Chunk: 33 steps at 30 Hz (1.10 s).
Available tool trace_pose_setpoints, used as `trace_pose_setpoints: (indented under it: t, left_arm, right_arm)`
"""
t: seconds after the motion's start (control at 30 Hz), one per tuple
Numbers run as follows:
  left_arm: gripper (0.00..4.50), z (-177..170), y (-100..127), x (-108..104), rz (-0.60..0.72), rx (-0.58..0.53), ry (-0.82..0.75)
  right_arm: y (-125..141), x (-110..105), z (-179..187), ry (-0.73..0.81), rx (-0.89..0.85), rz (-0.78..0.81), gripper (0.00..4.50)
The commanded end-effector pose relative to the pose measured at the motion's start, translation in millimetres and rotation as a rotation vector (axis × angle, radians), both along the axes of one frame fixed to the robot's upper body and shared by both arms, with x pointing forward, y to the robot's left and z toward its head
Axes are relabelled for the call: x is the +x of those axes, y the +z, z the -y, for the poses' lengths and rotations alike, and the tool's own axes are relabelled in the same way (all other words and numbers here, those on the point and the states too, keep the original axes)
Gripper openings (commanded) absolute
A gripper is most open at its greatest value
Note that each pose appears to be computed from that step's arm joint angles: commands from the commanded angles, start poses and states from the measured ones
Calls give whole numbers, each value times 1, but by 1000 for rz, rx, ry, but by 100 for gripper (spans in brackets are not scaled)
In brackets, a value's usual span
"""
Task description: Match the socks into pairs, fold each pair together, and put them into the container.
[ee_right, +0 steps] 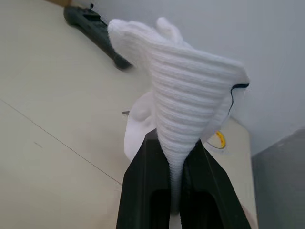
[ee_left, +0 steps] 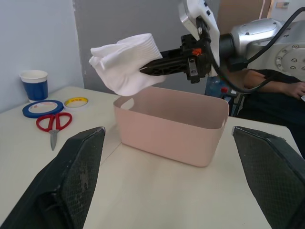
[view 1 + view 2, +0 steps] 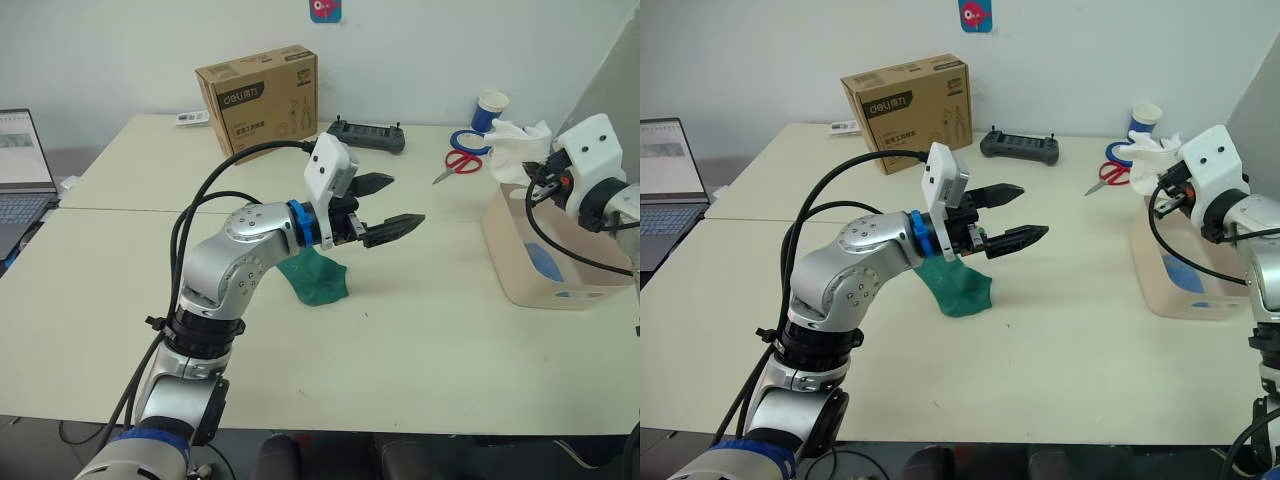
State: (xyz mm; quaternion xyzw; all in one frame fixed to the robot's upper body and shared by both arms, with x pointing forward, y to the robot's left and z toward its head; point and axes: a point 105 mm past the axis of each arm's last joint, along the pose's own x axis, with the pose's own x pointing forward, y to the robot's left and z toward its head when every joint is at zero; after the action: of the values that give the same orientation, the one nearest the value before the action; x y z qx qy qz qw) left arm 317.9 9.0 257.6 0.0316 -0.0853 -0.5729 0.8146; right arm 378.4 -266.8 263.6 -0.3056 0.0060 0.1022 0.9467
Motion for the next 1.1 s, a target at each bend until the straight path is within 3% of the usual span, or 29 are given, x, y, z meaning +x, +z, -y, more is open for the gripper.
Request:
trace_pose_setpoints:
  t: [0.03, 0.33, 0.6, 0.87, 1.1]
  left_arm:
    - [445, 8, 17, -8, 78, -23, -22]
    - [445, 28, 15, -16, 79, -28, -77]
    - [445, 30, 7, -19, 78, 3, -92]
    - [445, 34, -1, -24, 78, 38, -109]
    - [445, 36, -4, -28, 73, 50, -126]
  right_arm:
    - [20, -1, 20, -67, -159, 74, 0]
    - [-35, 5, 58, -154, -491, -67, 0]
    - [-68, 12, 63, -136, -523, -174, 0]
    - [-83, 14, 69, -116, -609, -259, 0]
    - [-80, 15, 73, -110, -681, -279, 0]
